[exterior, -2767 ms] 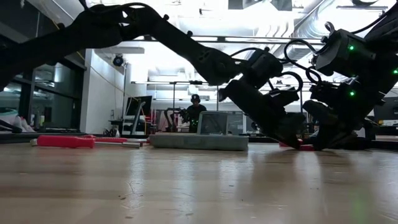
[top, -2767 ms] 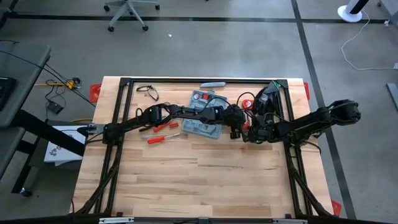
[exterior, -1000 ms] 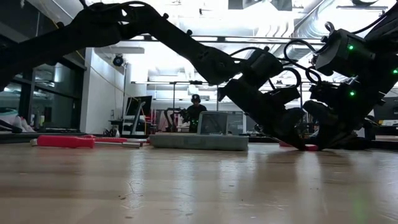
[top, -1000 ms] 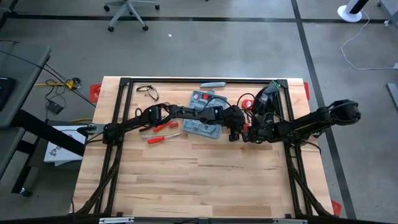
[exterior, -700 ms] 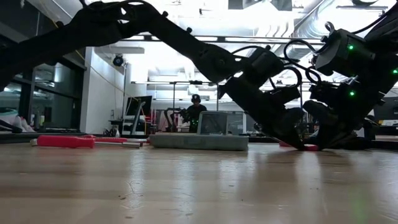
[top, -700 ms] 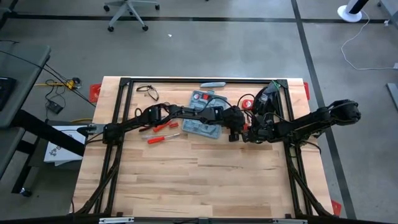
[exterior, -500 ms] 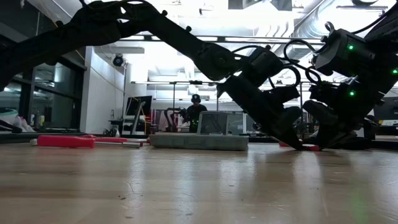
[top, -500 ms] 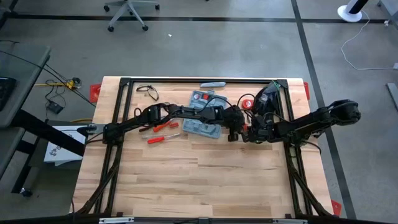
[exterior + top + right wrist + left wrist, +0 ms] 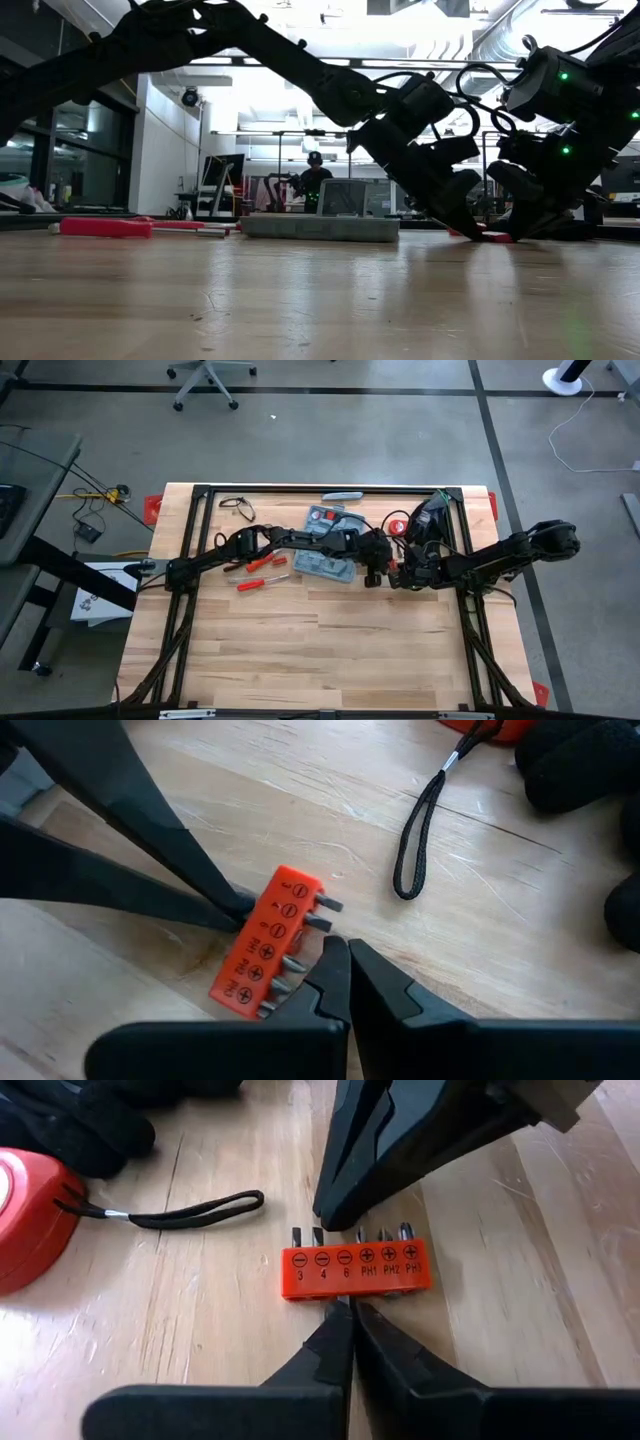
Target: Prefit tool cases
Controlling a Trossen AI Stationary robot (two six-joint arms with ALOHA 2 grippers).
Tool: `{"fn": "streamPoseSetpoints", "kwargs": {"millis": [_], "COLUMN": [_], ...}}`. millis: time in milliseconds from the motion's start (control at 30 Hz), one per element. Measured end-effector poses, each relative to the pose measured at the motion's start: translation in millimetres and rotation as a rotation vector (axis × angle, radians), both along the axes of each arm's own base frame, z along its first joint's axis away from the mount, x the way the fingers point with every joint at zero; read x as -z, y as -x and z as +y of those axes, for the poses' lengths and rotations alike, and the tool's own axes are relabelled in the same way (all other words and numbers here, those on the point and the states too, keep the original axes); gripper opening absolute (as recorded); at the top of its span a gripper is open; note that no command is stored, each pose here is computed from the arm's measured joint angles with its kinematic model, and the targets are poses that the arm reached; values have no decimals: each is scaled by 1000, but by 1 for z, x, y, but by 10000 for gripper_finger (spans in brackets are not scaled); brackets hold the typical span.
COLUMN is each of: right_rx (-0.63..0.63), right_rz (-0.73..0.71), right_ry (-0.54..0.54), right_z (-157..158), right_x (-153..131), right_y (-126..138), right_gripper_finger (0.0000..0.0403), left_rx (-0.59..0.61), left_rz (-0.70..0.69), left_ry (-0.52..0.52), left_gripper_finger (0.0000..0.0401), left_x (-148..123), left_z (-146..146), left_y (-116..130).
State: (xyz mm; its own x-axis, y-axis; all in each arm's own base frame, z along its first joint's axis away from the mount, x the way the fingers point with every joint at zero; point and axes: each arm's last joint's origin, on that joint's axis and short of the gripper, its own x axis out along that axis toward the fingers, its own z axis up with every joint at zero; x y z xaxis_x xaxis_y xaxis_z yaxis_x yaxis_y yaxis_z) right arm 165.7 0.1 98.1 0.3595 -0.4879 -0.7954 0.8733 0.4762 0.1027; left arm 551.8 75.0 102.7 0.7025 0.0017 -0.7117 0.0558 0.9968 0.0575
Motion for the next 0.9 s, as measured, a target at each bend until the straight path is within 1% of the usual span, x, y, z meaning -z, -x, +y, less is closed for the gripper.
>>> {"fn": "streamPoseSetpoints", "kwargs": {"millis": [133, 267, 400, 533, 667, 767, 833, 900], "right_rx": [0, 0, 0, 0, 0, 0, 0, 0], "right_rz": [0, 0, 1, 1, 1, 1, 1, 1], "right_ry": [0, 0, 0, 0, 0, 0, 0, 0], "right_z": [0, 0, 0, 0, 0, 0, 0, 0], "right_x": [0, 0, 0, 0, 0, 0, 0, 0], "right_y": [0, 0, 0, 0, 0, 0, 0, 0], "right_gripper_finger": [0, 0, 0, 0, 0, 0, 0, 0], "left_rx": [20, 27, -1, -26, -31, -57, -74, -73], "left_rz": [5, 0, 12, 25, 30, 38, 41, 42], "left_ry": [28, 38, 37, 10, 6, -8, -19, -18], "left_gripper_finger": [34, 74, 113, 132, 136, 129, 114, 85], "left_x": [-2, -3, -3, -3, -3, -3, -3, -3], "left_z": [2, 1, 1, 1, 2, 2, 1, 0], "left_y": [1, 1, 2, 2, 3, 3, 3, 3]}}
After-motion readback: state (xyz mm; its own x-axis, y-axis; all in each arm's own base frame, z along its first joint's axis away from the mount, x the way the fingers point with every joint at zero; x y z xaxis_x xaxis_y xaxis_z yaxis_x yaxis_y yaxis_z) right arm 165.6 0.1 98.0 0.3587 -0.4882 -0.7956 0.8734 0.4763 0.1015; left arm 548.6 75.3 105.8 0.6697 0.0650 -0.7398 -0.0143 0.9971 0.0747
